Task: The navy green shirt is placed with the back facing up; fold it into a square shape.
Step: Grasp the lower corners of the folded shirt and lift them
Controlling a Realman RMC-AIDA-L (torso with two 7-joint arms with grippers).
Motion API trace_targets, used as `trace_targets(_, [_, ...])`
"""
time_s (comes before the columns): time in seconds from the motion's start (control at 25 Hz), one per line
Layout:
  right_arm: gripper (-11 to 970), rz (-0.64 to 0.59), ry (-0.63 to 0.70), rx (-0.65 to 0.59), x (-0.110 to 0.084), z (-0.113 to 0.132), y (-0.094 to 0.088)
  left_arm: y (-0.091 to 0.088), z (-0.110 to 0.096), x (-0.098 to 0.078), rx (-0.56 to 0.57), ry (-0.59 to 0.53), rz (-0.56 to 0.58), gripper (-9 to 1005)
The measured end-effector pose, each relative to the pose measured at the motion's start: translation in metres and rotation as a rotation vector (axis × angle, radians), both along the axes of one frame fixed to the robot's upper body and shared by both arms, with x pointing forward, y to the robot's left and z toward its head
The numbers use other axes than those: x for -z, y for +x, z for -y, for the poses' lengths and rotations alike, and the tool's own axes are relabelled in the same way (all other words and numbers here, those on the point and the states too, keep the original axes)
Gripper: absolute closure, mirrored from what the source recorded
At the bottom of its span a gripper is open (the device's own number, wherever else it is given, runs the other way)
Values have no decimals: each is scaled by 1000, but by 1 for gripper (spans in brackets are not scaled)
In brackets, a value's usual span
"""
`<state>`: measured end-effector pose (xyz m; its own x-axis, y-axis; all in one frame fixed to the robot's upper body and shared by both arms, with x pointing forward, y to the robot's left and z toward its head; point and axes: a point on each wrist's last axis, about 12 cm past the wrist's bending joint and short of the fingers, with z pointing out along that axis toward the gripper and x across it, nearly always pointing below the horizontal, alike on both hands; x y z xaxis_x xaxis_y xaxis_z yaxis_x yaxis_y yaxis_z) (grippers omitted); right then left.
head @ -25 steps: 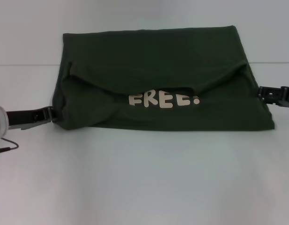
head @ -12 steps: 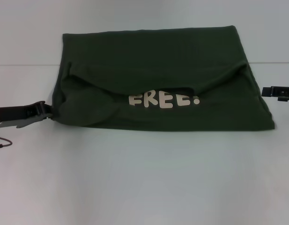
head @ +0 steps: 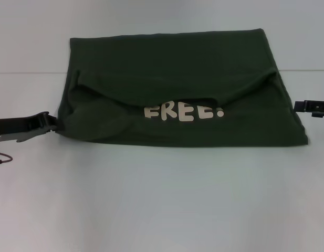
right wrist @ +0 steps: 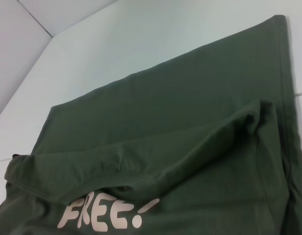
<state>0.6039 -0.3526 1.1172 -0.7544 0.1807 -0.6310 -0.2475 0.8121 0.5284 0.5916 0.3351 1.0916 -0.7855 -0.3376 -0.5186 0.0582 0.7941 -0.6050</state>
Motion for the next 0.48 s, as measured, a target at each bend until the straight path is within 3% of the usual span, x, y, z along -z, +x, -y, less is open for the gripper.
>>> trace_targets(0.48, [195, -62, 30, 34, -10, -5, 11, 1, 0, 0, -5, 2, 2, 960])
